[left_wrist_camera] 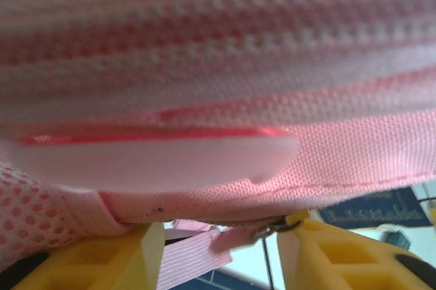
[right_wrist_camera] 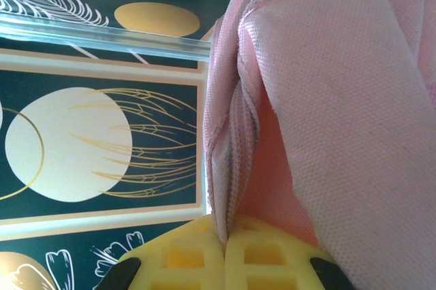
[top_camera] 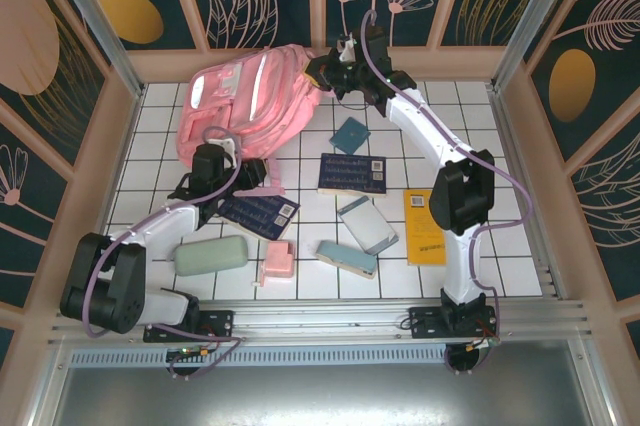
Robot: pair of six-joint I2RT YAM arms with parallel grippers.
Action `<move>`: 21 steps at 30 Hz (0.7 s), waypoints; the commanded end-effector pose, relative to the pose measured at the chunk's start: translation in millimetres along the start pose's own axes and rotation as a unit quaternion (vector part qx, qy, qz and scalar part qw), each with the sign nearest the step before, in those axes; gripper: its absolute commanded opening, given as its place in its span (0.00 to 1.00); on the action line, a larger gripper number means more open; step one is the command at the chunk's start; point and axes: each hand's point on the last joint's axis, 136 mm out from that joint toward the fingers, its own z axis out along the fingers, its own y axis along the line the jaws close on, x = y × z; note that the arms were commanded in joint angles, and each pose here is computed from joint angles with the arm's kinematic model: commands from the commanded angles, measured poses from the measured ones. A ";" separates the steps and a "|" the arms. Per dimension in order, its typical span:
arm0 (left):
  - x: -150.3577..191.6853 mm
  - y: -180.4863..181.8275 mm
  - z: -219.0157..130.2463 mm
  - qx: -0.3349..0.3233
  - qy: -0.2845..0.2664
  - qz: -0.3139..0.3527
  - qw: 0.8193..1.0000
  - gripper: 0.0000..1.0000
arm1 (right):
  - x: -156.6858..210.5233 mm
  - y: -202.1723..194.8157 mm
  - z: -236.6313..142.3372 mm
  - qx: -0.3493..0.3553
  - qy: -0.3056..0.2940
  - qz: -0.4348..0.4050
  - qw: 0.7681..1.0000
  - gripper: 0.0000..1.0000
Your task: Pack books, pencil case, and school supplies into a backpack
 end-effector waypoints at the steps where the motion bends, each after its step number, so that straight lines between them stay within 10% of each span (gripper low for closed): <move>1: -18.2 -12.6 -0.6 0.029 -0.043 -0.021 0.998 0.43 | 14.8 80.4 -32.9 -0.097 0.007 -0.044 0.994 0.00; 21: -6.8 -5.4 -13.2 0.022 -0.052 -0.040 0.998 0.46 | 16.8 76.4 -25.4 -0.098 -0.003 -0.023 0.995 0.00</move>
